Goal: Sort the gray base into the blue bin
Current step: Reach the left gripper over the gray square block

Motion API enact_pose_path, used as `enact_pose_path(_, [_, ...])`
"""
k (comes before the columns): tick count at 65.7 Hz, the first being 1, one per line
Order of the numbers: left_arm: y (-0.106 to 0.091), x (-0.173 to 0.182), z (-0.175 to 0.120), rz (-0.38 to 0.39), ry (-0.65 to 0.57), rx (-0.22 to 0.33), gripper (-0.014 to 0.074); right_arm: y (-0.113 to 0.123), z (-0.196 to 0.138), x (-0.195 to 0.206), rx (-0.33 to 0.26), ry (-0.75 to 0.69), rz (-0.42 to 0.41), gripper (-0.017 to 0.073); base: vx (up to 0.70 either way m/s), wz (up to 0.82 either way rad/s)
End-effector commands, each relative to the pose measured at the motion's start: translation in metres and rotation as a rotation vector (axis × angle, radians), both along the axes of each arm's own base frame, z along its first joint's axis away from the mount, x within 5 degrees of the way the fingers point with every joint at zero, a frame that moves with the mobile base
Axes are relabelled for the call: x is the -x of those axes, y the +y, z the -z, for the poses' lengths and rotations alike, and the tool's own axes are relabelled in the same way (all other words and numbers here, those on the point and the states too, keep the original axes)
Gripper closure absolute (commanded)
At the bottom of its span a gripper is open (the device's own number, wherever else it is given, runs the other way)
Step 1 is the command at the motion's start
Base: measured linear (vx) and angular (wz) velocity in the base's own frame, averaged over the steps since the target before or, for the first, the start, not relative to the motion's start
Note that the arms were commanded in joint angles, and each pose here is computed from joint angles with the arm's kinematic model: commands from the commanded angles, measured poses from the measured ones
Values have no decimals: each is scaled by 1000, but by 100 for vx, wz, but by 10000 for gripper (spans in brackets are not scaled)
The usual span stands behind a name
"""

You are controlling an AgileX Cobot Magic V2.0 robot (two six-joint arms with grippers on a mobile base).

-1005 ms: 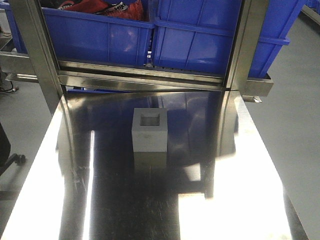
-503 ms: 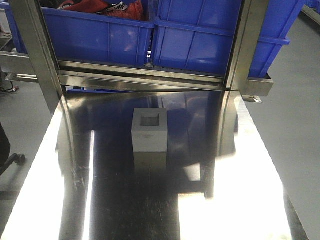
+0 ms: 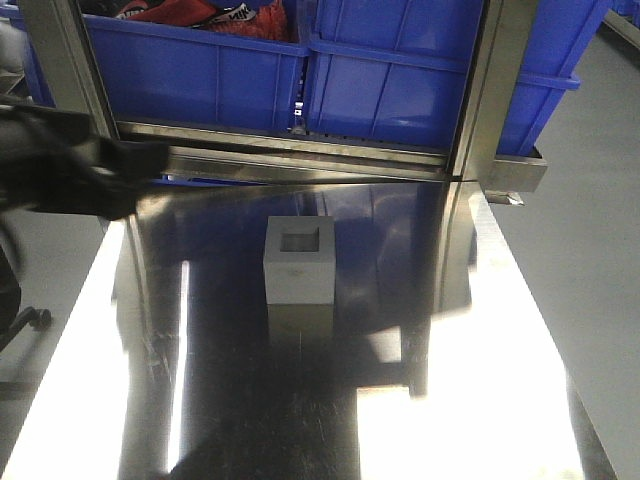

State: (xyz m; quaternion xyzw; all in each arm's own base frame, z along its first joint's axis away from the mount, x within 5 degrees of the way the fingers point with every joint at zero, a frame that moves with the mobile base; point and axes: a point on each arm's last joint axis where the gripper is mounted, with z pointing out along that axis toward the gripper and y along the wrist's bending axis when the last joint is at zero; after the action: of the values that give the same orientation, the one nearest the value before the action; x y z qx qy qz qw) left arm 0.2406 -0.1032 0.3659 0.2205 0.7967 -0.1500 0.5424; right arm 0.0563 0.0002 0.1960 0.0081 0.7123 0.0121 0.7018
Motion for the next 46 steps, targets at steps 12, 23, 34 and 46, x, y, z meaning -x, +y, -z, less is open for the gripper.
enact_pose_path(12, [-67,-33,7,74,5,91,16,0,-7,1,13,-81,3,564,0,0])
enact_pose_path(23, [-89,-63,16,65,98,102,16,0,-7,1,13,-82,3,564,0,0])
enact_pose_path(34, [-103,-98,23,-2,205,25,16,0,-7,1,13,-82,3,564,0,0])
enact_pose_path(46, [-111,-131,35,-158,333,-19,16,0,-7,1,13,-82,3,564,0,0])
